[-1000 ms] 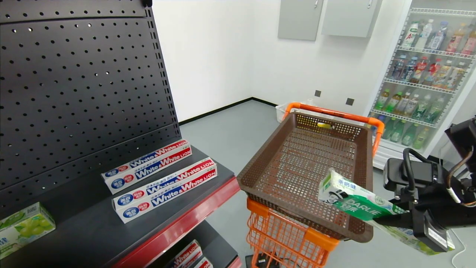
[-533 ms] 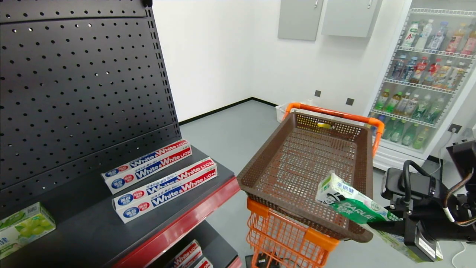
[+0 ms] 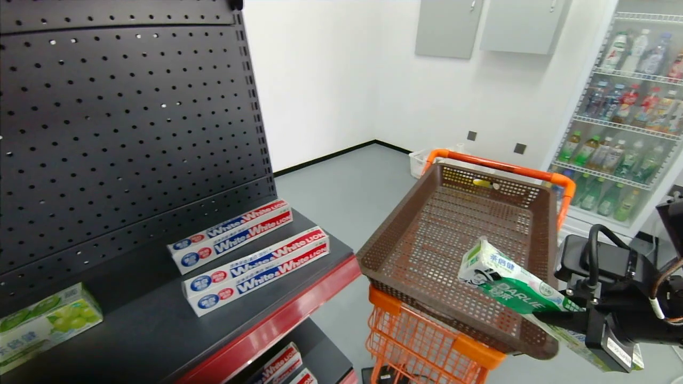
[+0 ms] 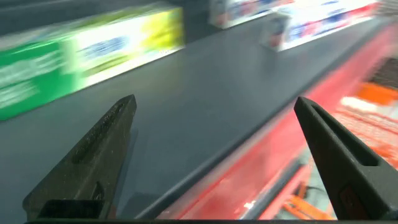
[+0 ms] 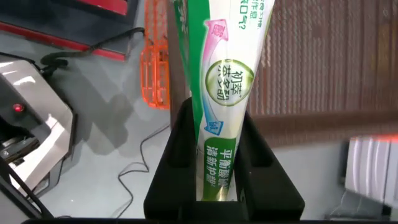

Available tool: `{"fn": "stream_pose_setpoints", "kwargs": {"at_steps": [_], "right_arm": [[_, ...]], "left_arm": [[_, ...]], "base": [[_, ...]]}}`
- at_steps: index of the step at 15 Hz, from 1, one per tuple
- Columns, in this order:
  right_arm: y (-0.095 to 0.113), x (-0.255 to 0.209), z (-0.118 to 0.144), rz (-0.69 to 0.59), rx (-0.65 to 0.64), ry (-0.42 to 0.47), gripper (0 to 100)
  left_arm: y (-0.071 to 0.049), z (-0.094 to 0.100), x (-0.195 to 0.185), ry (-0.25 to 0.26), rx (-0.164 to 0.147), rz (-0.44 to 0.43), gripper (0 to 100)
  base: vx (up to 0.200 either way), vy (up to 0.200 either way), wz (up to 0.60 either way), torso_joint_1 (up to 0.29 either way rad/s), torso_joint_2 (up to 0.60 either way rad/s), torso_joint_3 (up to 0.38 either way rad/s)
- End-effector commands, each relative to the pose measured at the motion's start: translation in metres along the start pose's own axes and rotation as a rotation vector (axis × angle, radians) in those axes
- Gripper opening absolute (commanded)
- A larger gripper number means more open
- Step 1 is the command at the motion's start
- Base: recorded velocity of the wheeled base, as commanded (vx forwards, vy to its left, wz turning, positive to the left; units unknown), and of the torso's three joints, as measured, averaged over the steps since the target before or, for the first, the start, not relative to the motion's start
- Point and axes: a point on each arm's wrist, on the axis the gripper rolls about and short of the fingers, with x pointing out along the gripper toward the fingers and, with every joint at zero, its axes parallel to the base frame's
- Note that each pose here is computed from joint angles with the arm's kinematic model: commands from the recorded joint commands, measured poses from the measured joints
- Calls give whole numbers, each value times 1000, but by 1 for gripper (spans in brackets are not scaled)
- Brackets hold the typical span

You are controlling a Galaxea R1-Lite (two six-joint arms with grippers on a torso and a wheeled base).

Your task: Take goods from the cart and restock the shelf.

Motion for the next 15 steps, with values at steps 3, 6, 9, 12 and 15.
{"fn": "stream_pose_setpoints", "kwargs": {"at_steps": [3,6,9,12,15], "right_arm": [[1,1,-2,6,2,7,0],[2,-2,-2,3,-2,5,0],[0,-13,1,-4,0,3,0],[-13,-32,13,-85,57,-69,0],[-14,-45,13,-162,134,-76,0]], "left_arm": [[0,0,0,0,0,1,100],[0,0,0,0,0,1,100],[0,0,0,-2,0,1,100],[0,0,0,-2,0,1,100],[0,0,0,0,0,1,100]], "base": [[0,0,600,2,2,-1],[0,0,600,-1,2,-1],[0,0,0,0,0,0],[0,0,0,0,0,0],[0,0,0,0,0,0]]}}
